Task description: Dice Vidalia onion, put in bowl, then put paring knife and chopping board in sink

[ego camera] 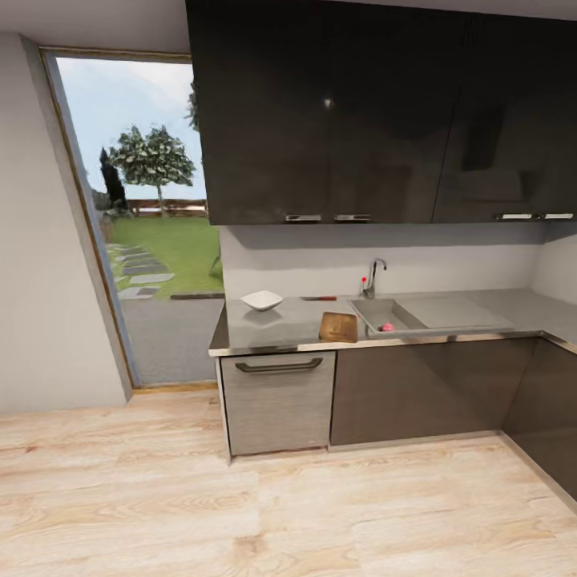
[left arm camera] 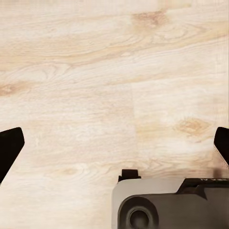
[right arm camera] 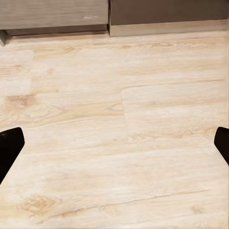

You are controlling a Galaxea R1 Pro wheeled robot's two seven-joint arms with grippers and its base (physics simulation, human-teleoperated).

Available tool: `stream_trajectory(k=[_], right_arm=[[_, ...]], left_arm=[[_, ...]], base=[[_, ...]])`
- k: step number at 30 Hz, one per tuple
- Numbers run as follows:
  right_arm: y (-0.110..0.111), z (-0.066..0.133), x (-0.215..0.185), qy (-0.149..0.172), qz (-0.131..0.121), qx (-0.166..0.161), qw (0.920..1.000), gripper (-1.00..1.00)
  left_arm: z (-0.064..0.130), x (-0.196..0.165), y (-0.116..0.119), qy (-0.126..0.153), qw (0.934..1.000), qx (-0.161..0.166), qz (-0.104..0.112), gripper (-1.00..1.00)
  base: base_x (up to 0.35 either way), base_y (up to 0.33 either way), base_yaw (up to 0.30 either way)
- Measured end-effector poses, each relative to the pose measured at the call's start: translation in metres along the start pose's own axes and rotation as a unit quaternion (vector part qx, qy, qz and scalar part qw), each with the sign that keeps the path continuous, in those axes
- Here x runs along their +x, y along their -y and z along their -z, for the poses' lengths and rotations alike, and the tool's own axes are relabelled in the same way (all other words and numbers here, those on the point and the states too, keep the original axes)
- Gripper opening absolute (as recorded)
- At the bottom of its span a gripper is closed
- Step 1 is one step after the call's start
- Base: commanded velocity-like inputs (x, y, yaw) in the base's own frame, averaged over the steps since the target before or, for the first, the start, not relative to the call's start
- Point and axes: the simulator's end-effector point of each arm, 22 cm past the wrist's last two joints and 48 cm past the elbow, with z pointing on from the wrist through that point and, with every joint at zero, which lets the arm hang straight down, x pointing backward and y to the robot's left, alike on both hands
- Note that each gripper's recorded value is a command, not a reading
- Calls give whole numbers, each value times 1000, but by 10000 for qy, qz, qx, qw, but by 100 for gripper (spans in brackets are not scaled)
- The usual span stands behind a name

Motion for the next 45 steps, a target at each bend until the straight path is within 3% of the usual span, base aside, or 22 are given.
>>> stream_trajectory(k=[24,30,37,40,45], right_arm=[[-1,-1,-6,43,-42,25,10000,100],[15,-10,-79,638,-111,449,9969,100],[32,-7,-153,678,-168,897,9935,100],[35,3,-225,1010,-206,970,9899,100],[32,-2,-304,1123,-311,1056,9876,100]], left_arm=[[0,0,0,0,10000,-2,-3,100],[0,0,0,-2,10000,3,-4,100],[0,0,0,-7,10000,2,-4,100],[0,1,1,-9,10000,5,-1,100],[0,1,1,-11,10000,6,-1,100]], base=[[311,-22,0],[140,0,0],[17,0,0],[1,0,0],[0,0,0]])
